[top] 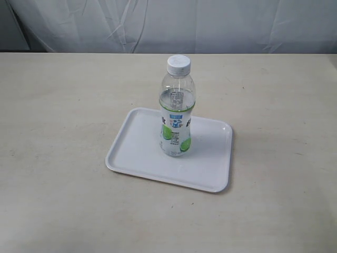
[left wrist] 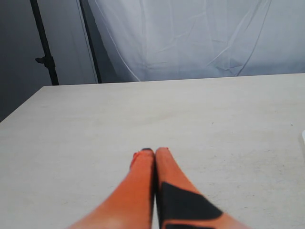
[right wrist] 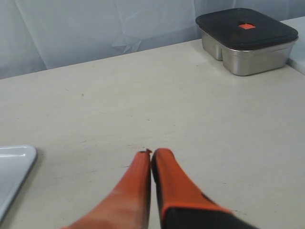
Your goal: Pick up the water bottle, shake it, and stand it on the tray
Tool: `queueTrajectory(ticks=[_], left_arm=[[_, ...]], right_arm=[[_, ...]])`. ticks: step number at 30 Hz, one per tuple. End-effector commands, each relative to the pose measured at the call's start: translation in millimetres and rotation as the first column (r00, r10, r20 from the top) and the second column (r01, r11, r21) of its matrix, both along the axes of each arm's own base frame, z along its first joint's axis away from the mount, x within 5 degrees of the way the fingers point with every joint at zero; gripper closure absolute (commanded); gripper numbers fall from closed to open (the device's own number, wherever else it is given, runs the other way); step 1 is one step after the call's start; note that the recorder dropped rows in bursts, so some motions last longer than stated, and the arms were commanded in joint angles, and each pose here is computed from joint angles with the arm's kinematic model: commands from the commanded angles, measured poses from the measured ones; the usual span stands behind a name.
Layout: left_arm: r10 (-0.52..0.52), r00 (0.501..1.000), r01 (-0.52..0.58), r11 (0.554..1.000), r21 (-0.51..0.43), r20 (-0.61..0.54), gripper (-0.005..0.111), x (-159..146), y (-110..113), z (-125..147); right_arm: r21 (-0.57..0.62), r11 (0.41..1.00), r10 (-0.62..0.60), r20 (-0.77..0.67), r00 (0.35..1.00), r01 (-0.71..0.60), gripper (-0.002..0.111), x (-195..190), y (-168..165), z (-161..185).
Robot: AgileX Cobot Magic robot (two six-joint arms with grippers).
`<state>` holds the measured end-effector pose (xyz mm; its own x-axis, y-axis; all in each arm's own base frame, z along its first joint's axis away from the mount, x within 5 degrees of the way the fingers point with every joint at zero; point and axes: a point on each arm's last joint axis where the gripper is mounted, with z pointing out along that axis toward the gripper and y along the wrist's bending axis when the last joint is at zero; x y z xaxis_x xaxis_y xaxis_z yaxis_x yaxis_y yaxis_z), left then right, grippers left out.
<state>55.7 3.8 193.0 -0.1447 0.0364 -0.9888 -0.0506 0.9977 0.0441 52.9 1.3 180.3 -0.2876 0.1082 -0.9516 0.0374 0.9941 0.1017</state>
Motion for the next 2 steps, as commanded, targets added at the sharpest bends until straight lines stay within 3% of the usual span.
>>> queueTrajectory(ticks=[1,2], left_arm=[[0.001,1.0,-0.001,1.0,0.0,0.006,0.107,-0.2,0.1,-0.2],[0.001,1.0,-0.001,1.0,0.0,0.006,0.107,-0.2,0.1,-0.2]], right_arm=[[-0.002,1.0,-0.007,0.014,1.0,0.007,0.102,0.0,-0.4,-0.2],[-0.002,1.0,-0.007,0.016,1.0,0.007,0.102,0.1,-0.5,0.0]])
